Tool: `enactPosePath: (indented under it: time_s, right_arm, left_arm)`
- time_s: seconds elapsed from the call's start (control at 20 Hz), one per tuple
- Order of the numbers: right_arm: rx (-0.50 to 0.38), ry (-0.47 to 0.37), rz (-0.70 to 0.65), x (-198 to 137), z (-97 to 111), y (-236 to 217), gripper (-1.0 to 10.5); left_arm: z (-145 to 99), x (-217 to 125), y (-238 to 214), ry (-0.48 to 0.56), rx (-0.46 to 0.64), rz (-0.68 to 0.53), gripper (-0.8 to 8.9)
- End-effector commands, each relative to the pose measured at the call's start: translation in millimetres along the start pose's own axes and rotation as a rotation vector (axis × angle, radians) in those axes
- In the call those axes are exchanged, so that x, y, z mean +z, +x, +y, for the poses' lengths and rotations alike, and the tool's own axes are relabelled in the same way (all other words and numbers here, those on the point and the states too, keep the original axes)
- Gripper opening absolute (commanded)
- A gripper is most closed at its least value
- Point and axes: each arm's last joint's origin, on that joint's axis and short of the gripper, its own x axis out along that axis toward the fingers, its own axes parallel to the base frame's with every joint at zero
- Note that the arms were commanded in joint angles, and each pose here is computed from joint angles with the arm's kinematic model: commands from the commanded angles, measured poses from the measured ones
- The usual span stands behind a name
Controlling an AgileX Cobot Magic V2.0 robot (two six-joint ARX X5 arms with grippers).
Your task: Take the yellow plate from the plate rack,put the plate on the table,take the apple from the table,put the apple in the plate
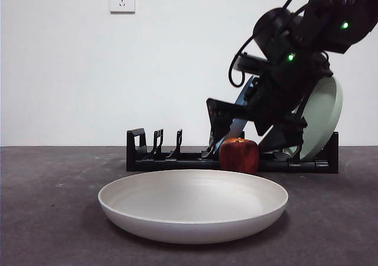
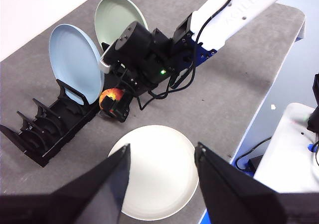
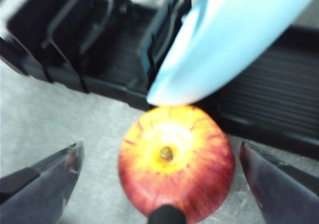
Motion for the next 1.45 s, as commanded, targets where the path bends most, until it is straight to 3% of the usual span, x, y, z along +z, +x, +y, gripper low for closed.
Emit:
enactPosePath:
  time_s: [0.05, 0.3, 0.45, 0.85, 1.15, 1.35, 1.45]
  right_arm:
    - [-0.042, 0.005, 0.014, -5, -1, 7, 7.2]
    - [-0.05, 0.005, -0.012, -2, -1, 7, 4.6]
    - [-0.052, 0.011, -0.013, -2, -2, 7, 4.2]
    - [-0.058, 0.035, 0.038, -7, -4, 7, -0.1]
    - [-0.032, 0.001, 0.021, 0, 9, -5, -0.1]
    - [-0.001, -0.031, 0.054, 10, 26, -40, -0.1]
    - [0.063, -0.047, 0.106, 11, 36, -62, -0.1]
  left_arm:
    - [0, -1, 0, -0.005, 0.009, 0.0, 2.17]
    - [1, -1, 0, -0.005, 0.055, -0.003, 2.17]
    - [1, -1, 0, -0.005, 0.055, -0.003, 2.17]
    - [1, -1, 0, -0.005, 0.054, -0.002, 2.17]
    - [1, -1, 0, -0.003, 0.055, 0.004, 2.17]
    - [1, -1, 0, -0.003, 0.055, 0.004, 2.17]
    - [1, -1, 0, -0.003, 0.054, 0.004, 2.16]
